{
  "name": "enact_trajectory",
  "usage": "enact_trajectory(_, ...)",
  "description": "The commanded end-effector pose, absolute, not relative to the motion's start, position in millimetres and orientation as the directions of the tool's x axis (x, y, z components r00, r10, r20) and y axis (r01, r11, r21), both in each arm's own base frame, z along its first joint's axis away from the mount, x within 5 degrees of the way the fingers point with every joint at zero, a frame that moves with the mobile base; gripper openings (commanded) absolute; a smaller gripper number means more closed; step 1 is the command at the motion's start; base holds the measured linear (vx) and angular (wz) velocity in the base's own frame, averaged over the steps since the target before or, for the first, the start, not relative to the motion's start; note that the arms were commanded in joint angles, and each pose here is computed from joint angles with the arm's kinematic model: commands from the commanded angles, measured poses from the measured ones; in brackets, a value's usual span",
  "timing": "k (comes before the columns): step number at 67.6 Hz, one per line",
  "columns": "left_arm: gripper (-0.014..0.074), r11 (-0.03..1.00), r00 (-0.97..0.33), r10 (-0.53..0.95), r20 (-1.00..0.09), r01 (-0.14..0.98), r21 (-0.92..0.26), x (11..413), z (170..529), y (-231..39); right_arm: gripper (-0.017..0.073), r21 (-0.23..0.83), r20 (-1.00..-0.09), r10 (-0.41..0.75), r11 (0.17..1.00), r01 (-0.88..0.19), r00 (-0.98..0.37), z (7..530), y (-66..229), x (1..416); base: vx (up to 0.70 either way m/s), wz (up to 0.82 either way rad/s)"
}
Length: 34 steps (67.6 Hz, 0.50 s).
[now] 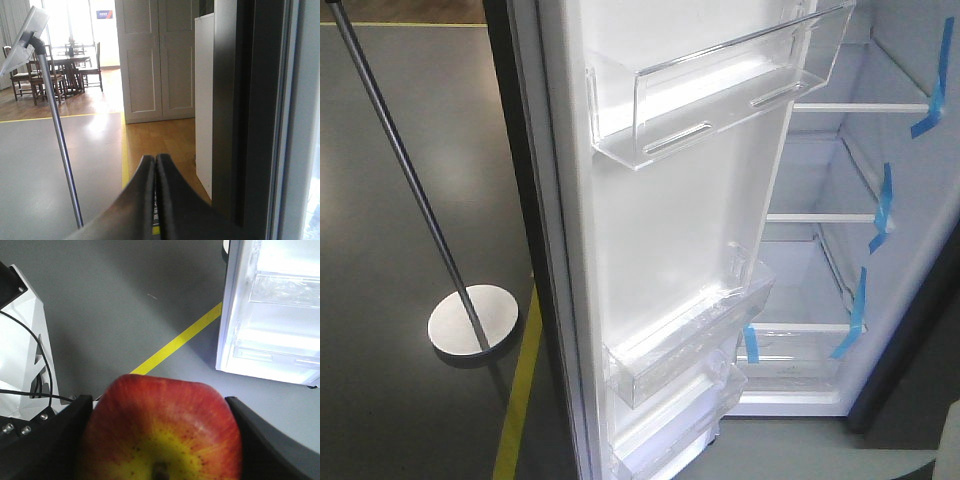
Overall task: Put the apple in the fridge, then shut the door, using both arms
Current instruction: 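Drive up to the refrigerator door shelves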
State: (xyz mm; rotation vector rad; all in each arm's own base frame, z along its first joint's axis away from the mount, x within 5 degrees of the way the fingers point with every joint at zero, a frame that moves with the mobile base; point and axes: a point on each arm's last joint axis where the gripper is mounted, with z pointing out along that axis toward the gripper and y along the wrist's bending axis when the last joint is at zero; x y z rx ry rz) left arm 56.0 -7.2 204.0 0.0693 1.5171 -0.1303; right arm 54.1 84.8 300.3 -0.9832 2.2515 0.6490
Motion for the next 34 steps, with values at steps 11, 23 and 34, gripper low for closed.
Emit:
enact_trajectory(11, -0.0006, 0.990, 0.120, -0.058, -0.991, 0.134, -0.042, 54.9, 207.0, -7.1, 0.0212, 0.198, -0.737, -0.430, 0.601, -0.775, -0.522, 312.1, 87.3, 56.4, 0.08, -0.02)
enact_trajectory(23, -0.0006, 0.990, 0.120, -0.058, -0.991, 0.134, -0.042, 54.9, 207.0, -7.1, 0.0212, 0.198, -0.737, -0.430, 0.601, -0.775, -0.522, 312.1, 87.3, 56.4, 0.08, -0.02)
enact_trajectory(34, -0.0006, 0.990, 0.120, -0.058, -0.991, 0.134, -0.042, 54.9, 207.0, -7.1, 0.0212, 0.198, -0.737, -0.430, 0.601, -0.775, -0.522, 312.1, 87.3, 56.4, 0.08, -0.02)
